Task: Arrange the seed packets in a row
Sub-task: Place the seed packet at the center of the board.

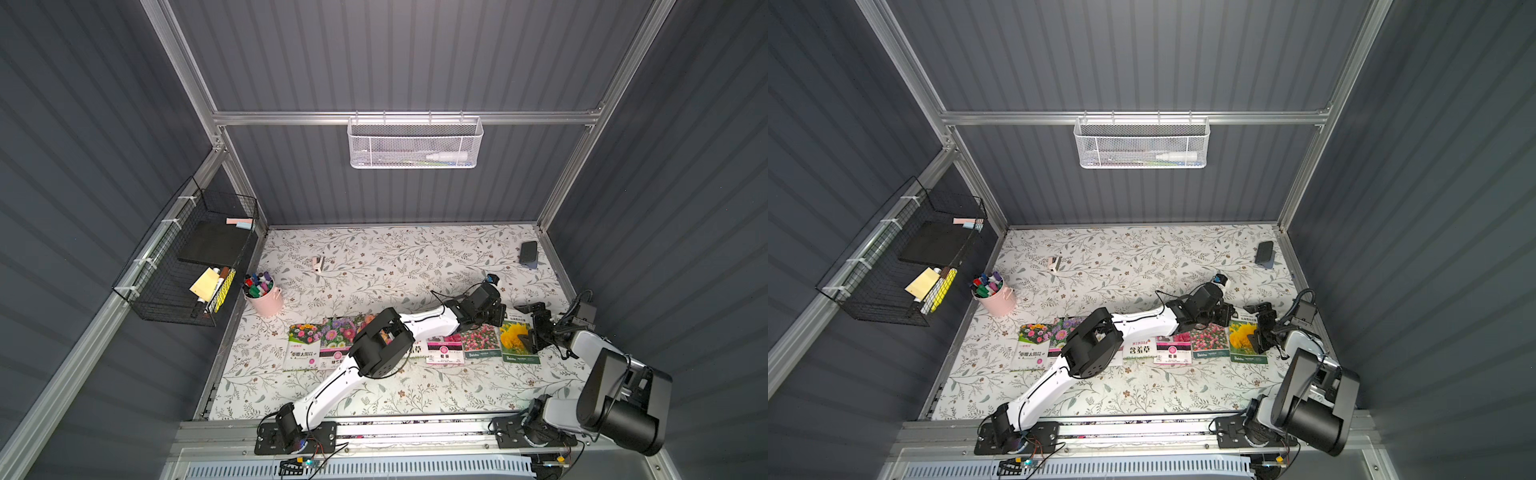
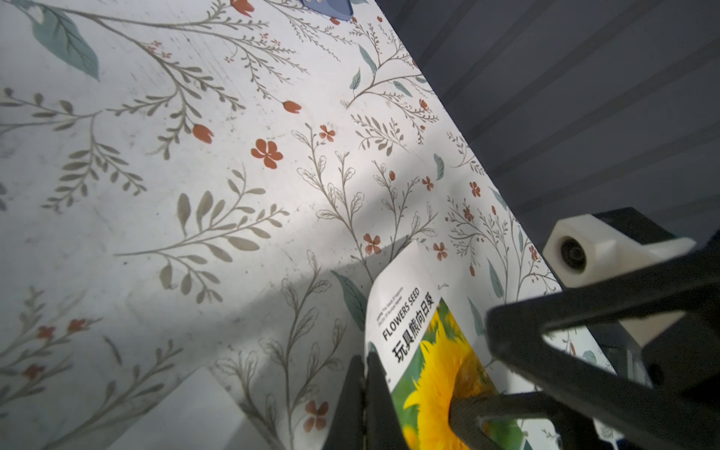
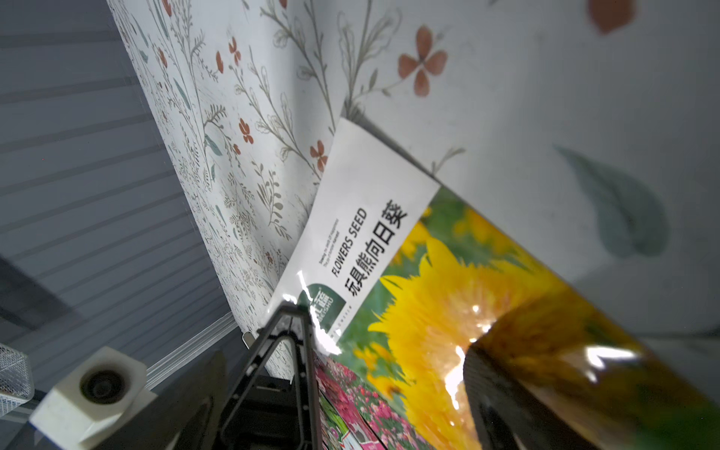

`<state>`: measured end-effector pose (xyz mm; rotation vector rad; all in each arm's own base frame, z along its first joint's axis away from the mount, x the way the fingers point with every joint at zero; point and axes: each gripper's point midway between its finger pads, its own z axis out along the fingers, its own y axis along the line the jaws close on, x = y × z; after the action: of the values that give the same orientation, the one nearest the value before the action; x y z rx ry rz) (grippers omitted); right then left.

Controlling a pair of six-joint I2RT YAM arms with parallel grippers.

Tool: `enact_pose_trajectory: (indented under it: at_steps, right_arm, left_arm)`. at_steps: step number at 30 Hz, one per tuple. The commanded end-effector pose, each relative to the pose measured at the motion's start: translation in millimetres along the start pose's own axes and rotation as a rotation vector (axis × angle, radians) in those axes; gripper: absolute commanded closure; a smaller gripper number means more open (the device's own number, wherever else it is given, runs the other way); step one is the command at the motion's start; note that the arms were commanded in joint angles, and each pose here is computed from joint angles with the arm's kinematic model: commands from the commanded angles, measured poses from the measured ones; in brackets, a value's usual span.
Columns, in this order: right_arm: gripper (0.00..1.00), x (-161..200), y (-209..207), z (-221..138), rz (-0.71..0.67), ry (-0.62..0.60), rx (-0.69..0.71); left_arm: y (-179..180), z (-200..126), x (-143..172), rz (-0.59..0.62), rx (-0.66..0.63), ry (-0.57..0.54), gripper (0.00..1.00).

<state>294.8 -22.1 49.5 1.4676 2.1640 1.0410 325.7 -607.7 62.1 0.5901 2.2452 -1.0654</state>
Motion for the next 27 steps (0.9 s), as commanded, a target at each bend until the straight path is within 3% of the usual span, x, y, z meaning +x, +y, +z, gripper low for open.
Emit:
enact_pose_trajectory:
  at_steps: [1, 27]
  right_arm:
    - [0.03, -12, 14, 3, -0.019, -0.031, -0.009]
    - [0.04, -24, 39, 44, -0.05, 0.016, 0.024]
  left_arm:
    - [1, 3, -4, 0.04, -0.013, -0.007, 1.0]
    - [22, 7, -7, 0.056, -0.059, 0.002, 1.0]
